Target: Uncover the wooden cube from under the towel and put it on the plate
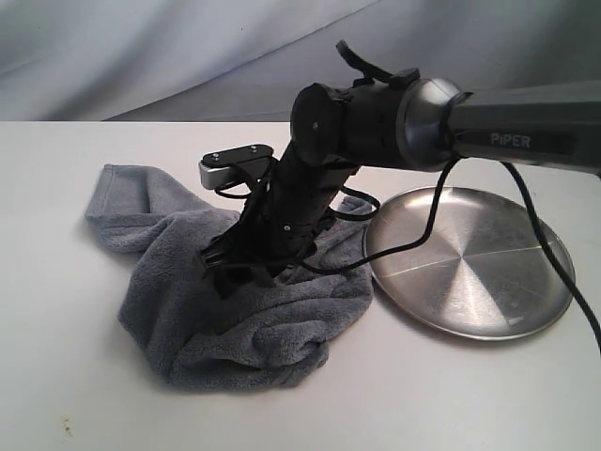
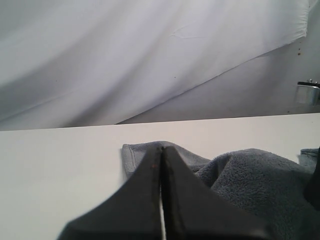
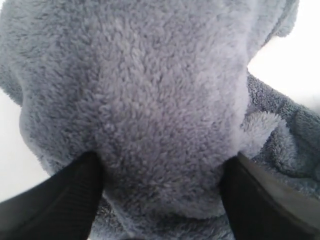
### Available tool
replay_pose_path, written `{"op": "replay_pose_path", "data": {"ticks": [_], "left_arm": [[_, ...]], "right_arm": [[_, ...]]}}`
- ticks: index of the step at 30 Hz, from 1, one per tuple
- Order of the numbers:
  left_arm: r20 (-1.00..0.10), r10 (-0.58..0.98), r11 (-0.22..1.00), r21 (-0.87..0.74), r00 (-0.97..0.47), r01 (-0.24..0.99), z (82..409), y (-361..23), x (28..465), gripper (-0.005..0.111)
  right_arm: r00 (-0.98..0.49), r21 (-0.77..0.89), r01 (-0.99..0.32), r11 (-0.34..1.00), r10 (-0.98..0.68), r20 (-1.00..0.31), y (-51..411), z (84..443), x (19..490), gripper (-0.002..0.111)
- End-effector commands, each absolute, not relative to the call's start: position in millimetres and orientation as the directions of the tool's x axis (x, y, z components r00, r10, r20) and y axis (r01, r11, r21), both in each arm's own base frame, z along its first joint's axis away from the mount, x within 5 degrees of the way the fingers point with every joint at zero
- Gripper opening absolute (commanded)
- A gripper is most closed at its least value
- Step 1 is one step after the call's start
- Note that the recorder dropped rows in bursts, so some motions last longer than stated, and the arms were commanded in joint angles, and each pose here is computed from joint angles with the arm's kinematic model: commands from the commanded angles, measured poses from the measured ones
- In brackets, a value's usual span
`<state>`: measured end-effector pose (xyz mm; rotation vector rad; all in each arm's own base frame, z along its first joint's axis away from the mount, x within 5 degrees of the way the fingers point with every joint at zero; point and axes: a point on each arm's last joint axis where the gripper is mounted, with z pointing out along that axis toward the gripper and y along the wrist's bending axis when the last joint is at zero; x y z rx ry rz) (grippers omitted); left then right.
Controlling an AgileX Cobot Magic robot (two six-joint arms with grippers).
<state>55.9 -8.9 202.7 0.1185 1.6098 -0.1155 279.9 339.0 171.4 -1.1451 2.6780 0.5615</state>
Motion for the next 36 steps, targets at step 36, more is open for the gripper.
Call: {"op": "replay_pose_path", "data": {"ticks": [36], "left_arm": [[-0.999, 0.001, 0.988, -0.005, -0.042, 0.152, 201.4, -9.1, 55.7, 0.000]], "right_arm": [[-0.628, 0.262, -0.736, 0.625, -0.485, -0.608, 317.7, 300.1, 264.3, 0.000]]}}
